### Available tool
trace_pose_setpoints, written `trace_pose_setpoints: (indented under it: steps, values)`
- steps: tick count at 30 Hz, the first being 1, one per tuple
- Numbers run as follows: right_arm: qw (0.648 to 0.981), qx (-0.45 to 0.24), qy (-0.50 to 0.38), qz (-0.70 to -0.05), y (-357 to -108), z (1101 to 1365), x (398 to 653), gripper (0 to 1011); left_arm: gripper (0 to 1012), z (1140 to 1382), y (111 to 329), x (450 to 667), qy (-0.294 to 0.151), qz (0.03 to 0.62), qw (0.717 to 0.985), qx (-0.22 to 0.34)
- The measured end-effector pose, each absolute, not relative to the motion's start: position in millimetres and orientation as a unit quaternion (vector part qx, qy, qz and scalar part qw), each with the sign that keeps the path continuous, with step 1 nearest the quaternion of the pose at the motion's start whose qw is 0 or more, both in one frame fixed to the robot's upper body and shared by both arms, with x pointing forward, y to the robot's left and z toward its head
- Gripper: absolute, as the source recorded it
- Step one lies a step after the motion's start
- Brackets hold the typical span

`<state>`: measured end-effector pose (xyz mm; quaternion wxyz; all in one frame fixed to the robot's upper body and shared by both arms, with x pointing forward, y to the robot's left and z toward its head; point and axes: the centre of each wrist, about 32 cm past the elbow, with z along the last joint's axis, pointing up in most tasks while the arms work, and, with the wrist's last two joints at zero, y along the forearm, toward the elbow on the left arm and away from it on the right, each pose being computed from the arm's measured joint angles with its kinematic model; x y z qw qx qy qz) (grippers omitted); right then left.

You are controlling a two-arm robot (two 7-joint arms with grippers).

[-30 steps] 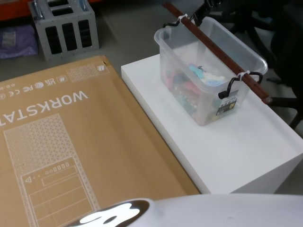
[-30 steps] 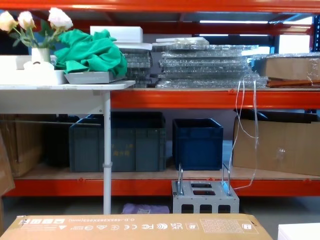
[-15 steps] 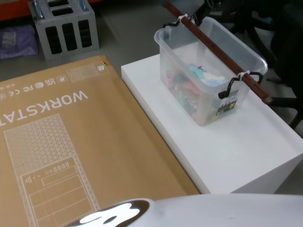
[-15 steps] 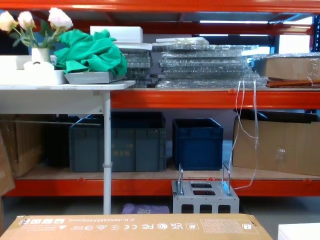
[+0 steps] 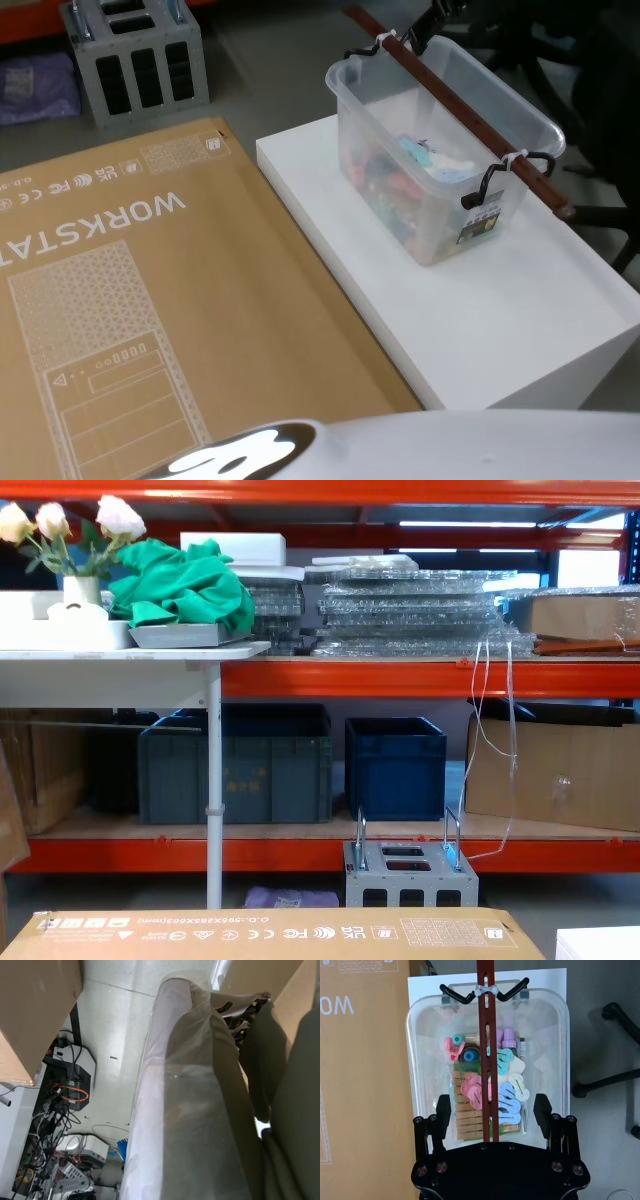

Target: Use one hand to grasp the basket and place it at the designated location.

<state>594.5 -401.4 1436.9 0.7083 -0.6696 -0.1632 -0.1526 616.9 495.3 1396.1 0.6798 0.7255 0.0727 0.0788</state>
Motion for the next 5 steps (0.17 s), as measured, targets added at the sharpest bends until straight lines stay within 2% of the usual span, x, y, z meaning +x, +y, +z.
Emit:
trace_pose_setpoints:
  steps: [5]
  values:
    - [0.708, -0.67, -0.163, -0.153, -401.4, 1436.9, 594.5, 1000, 0, 1396.1, 495.4, 616.8, 0.073, 0.079, 0.68, 0.726]
